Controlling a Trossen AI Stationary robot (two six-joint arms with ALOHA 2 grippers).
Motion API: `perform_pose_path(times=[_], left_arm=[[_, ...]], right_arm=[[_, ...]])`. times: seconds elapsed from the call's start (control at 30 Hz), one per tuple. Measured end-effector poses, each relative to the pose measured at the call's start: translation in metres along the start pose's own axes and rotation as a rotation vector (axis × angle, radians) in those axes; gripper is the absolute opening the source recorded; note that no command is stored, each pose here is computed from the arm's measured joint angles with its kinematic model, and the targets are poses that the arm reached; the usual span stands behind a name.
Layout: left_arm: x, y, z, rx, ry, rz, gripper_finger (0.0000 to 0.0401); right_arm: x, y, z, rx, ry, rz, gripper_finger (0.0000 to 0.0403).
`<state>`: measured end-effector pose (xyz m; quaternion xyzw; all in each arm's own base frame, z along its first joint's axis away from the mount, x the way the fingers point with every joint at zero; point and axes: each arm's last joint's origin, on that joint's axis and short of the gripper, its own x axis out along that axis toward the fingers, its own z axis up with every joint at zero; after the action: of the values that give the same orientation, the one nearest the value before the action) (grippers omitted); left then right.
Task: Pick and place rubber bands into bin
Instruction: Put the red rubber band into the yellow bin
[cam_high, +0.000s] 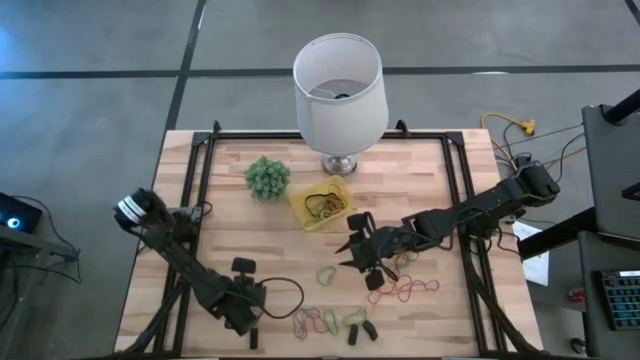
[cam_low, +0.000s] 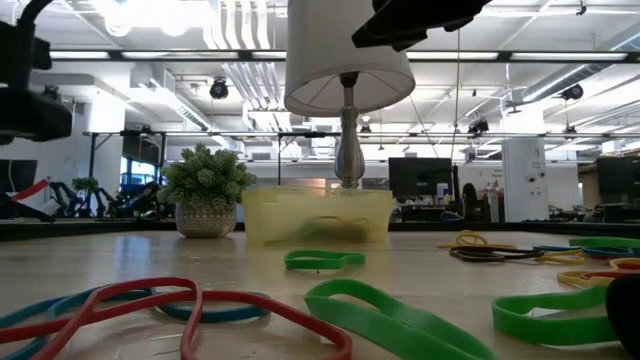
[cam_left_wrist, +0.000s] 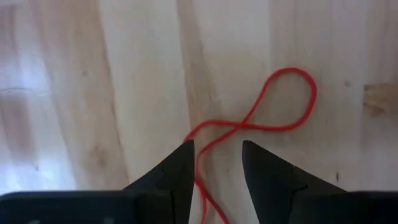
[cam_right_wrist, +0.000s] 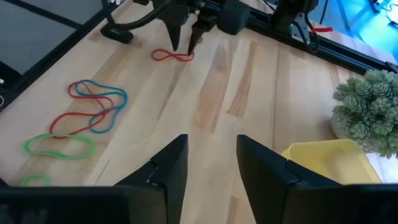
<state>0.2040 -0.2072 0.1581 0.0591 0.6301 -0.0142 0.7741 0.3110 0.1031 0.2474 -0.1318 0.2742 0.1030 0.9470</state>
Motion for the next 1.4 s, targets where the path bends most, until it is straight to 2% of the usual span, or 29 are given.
perform_pose_path(times=[0.3,0.47,0.73,0.87,1.07,1.4], left_arm=[[0.005,0.004,0.003,-0.009,0.033,-0.018,0.0118],[0.010,0.009,0.006,0.051,0.029,-0.052,0.0118],[0.021,0.019,0.005,0.022,0.070,-0.114,0.0115],[0.022,0.019,0.006,0.036,0.072,-0.122,0.0086],[0.022,0.019,0.006,0.036,0.067,-0.128,0.0010],[0.011,0.018,0.012,0.031,0.045,-0.134,0.0000]], right_arm=[[0.000,0.000,0.000,0.001,-0.003,0.000,0.0129],[0.001,0.000,-0.002,0.024,0.003,0.000,0.0126],[0.003,0.003,-0.010,0.046,0.029,0.005,0.0121],[0.004,0.004,-0.017,0.064,0.048,0.006,0.0120],[0.005,0.004,-0.023,0.079,0.062,0.007,0.0113],[0.005,0.005,-0.023,0.089,0.063,0.007,0.0103]])
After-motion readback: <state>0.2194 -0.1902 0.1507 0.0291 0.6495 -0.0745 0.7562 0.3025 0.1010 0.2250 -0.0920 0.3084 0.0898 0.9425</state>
